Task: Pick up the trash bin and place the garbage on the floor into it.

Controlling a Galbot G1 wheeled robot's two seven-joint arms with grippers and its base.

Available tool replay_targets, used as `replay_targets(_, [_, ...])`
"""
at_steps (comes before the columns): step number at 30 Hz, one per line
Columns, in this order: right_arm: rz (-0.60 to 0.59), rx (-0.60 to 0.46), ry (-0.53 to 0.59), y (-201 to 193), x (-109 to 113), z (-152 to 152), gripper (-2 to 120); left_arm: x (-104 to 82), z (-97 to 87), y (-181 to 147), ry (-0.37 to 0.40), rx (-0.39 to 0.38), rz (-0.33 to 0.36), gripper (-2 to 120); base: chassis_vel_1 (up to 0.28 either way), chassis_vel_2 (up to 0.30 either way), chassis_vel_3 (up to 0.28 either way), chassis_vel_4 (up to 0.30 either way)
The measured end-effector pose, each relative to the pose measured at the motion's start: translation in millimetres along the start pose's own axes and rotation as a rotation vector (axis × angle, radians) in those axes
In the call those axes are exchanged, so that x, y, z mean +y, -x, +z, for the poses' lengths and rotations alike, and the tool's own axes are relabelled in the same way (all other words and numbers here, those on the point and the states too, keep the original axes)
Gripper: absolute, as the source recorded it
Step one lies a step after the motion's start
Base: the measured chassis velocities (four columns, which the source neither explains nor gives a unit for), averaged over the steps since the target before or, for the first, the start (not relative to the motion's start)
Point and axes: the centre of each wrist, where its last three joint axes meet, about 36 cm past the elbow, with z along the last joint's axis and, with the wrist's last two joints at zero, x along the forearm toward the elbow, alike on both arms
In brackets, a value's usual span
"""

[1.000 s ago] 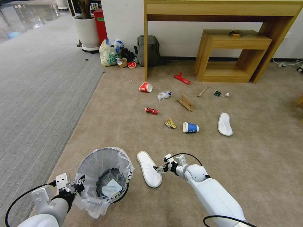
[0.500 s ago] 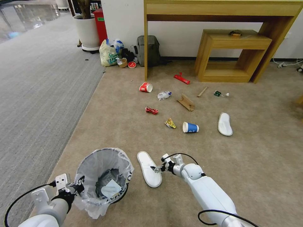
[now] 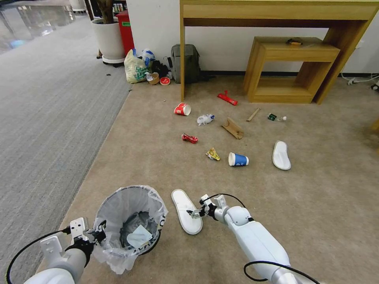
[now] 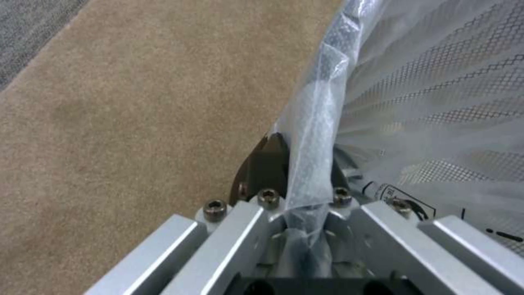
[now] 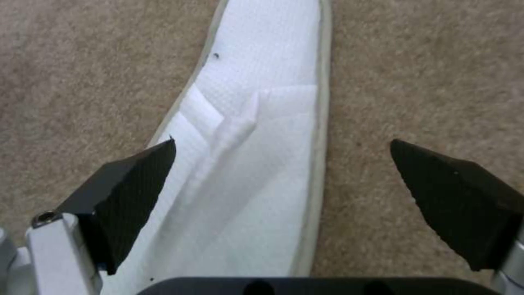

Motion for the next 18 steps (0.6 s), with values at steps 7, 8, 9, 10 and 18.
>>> replay_targets(7, [-0.001,0.005,0.001,2.6,1.8,4.1,91,0.6,0.3,1.7,0.002,0.003,0.003,0,0.0,0.0,0.0,0.0])
replay_targets(8, [-0.002,0.006,0.002,3.1,2.7,4.9,88,0.7,0.6,2.3,0.002,0.004,0.003,0,0.0,0.0,0.0,0.0])
replay_targets(9, [-0.003,0.006,0.004,3.6,3.2,5.2,83,0.7,0.8,2.7,0.002,0.005,0.003,0,0.0,0.0,0.0,0.0])
replay_targets(10, [-0.004,0.007,0.006,4.2,3.7,5.7,80,0.5,1.2,3.0,0.002,0.006,0.004,0,0.0,0.0,0.0,0.0])
replay_targets(18, [-0.007,0.012,0.01,6.6,5.2,9.2,52,1.1,1.3,2.8,0.003,0.006,0.004,0,0.0,0.0,0.0,0.0])
